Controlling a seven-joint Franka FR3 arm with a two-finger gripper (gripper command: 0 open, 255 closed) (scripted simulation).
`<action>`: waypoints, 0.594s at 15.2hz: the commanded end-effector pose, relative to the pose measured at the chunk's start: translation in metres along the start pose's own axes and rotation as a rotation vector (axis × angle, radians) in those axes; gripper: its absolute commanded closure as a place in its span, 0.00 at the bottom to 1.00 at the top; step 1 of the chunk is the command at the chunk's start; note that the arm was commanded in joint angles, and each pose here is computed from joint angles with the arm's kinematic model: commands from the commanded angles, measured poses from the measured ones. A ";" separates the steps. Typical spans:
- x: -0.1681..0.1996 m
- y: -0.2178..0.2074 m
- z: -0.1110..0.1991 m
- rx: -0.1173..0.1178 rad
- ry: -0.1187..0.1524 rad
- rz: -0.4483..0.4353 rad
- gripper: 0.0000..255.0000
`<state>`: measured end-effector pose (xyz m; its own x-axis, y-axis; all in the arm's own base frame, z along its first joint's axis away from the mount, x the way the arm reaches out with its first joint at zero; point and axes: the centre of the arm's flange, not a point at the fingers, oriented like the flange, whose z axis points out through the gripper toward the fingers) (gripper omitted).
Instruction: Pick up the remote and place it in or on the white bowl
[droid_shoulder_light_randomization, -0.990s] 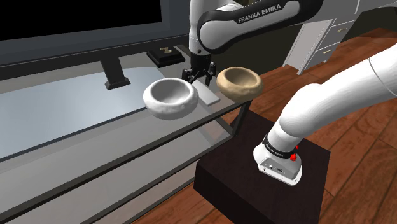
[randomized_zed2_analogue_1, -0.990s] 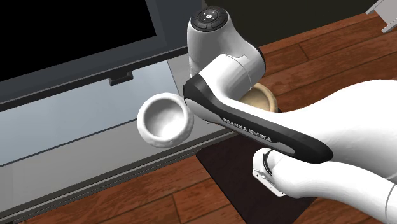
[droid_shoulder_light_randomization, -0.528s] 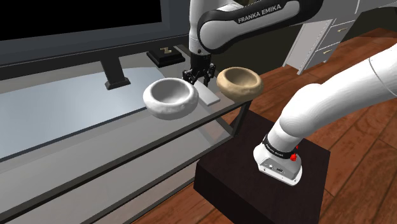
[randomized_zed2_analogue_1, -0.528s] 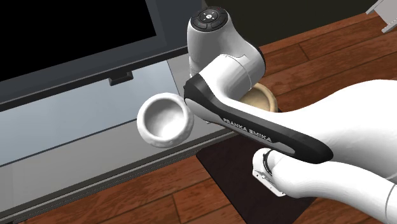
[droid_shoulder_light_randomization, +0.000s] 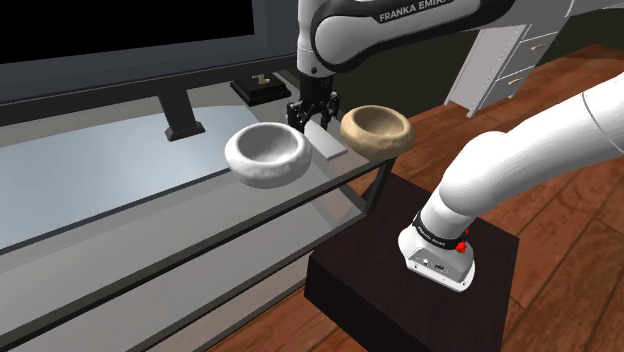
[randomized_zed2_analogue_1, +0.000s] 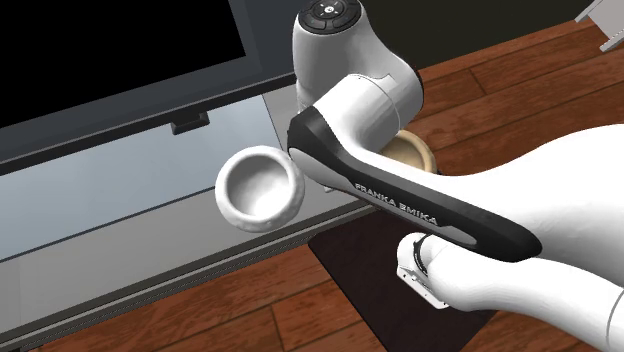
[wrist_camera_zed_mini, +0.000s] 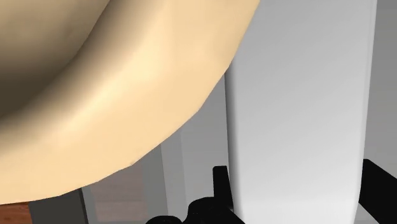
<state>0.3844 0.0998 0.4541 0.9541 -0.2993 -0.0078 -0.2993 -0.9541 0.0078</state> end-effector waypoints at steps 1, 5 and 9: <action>0.000 0.001 -0.010 0.000 0.000 0.000 1.00; 0.000 0.001 -0.032 0.000 0.000 0.000 1.00; 0.000 0.001 -0.053 0.000 0.000 0.000 1.00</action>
<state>0.3851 0.0993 0.5021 0.9541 -0.2993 -0.0077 -0.2992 -0.9542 0.0078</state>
